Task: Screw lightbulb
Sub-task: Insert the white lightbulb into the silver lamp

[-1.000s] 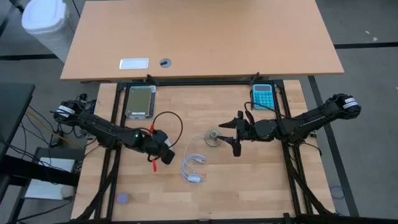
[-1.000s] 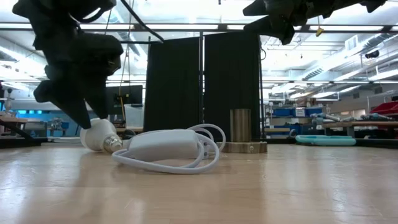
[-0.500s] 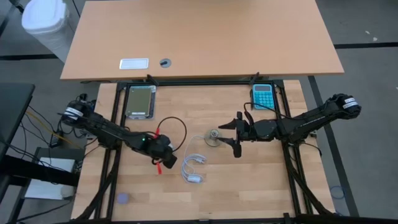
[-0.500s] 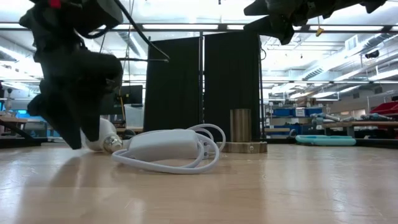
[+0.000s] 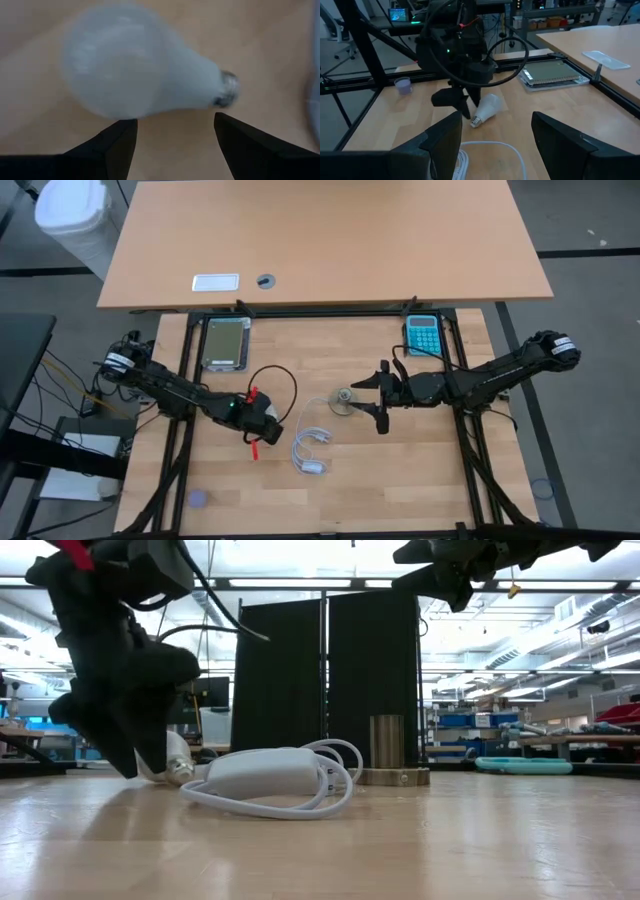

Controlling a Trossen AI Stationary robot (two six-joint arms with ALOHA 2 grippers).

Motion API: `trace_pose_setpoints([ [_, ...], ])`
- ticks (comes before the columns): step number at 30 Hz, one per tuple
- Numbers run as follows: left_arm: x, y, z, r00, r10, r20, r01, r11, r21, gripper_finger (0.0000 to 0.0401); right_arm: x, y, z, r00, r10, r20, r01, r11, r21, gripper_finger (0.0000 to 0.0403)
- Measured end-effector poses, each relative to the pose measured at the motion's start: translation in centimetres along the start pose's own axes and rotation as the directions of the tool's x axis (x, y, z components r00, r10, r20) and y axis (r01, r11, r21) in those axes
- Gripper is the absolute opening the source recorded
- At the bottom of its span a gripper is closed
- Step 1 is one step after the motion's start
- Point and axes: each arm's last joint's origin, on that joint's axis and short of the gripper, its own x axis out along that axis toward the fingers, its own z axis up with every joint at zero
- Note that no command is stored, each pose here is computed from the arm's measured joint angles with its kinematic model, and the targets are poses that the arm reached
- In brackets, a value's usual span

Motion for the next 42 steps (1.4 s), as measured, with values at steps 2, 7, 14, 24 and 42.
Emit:
trace_pose_setpoints([
  [2,0.0,0.1,0.1,1.000,0.017,0.026,-0.017,1.000,0.012,0.0269,0.0,0.0,0.0,1.000,0.000,0.000,0.000,1.000,0.000,0.0242],
  [7,0.1,0.2,0.5,0.998,0.022,0.051,-0.025,0.997,0.071,0.0269,0.0,0.0,0.0,1.000,0.000,0.001,0.000,1.000,0.002,0.0242],
  [14,0.4,0.9,1.6,0.995,0.072,0.068,-0.082,0.984,0.157,0.0269,0.0,0.0,0.1,1.000,-0.001,0.006,0.001,1.000,0.014,0.0242],
  [24,0.5,1.2,2.5,0.979,0.118,0.168,-0.148,0.972,0.181,0.0269,0.1,-0.1,0.0,1.000,-0.012,0.005,0.012,1.000,0.024,0.0242],
  [42,0.3,-1.0,1.7,0.990,-0.141,0.022,0.142,0.990,-0.009,0.0269,0.1,-0.2,0.0,1.000,-0.021,0.005,0.021,0.999,0.032,0.0242],
])
